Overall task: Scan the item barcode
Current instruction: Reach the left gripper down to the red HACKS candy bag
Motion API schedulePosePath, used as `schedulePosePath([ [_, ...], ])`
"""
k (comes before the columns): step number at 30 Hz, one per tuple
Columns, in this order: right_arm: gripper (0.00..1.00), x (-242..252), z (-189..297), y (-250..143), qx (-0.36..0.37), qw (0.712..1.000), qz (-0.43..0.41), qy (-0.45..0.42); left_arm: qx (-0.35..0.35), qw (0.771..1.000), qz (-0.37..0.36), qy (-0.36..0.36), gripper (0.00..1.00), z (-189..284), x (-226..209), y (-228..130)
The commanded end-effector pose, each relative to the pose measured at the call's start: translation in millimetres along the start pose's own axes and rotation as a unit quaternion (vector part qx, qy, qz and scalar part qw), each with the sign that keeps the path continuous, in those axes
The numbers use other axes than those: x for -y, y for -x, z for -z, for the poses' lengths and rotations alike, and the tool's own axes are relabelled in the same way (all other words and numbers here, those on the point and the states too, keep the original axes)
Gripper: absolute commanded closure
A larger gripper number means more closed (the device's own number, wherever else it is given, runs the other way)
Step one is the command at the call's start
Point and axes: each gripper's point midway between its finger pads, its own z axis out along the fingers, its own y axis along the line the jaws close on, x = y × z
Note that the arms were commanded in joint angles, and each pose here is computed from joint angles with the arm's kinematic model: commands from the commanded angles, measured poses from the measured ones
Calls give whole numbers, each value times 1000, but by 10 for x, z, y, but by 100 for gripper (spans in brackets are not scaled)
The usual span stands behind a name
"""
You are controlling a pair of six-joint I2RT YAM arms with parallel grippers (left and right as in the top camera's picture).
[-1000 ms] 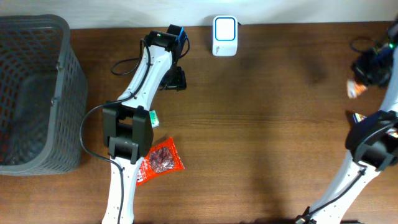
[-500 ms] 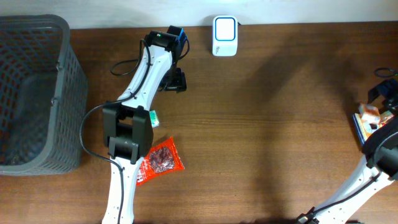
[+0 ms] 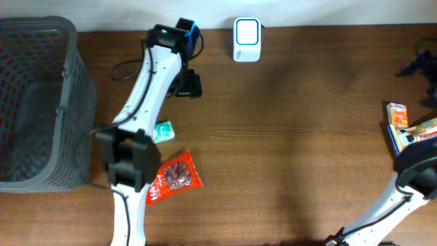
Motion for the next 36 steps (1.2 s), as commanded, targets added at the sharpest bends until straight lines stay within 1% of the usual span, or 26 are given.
schedulePosePath([
  [1,1,-568,-153,-291,-31,996,87,17,22,1000,-2,12,8,377,-190,-113],
  [4,1,-854,-162,-474,-30,990,134,-1,26,1000,8,10,8,569,-269,-225],
  [7,1,-1132,-40,-699,-21,984,179,1,57,998,12,5,8,814,-346,-262],
  [9,1,-1299,69,-921,-17,976,217,2,78,997,18,-3,7,1014,-405,-319],
  [13,2,-1394,198,-1398,-22,963,267,-30,117,992,30,-21,6,1354,-511,-459],
  [15,1,-1400,191,-1674,-39,956,288,-43,129,991,33,-30,5,1490,-554,-603],
  [18,1,-1435,99,-1939,-66,950,301,-47,127,991,15,-32,5,1528,-522,-838],
  [22,2,-1486,-178,-2090,-91,942,320,-53,121,992,-9,-36,1,1358,-358,-1104],
  [26,1,-1476,-486,-2126,-101,938,328,-55,102,994,0,-31,1,1005,-264,-1264],
  [28,2,-1469,-624,-2098,-98,938,329,-54,74,997,-4,-15,1,769,-279,-1364],
  [31,1,-1484,-709,-2063,-93,938,331,-51,35,999,8,8,1,469,-329,-1520],
  [36,2,-1667,-752,-1886,-47,938,342,-27,14,1000,10,15,1,181,-317,-1617],
])
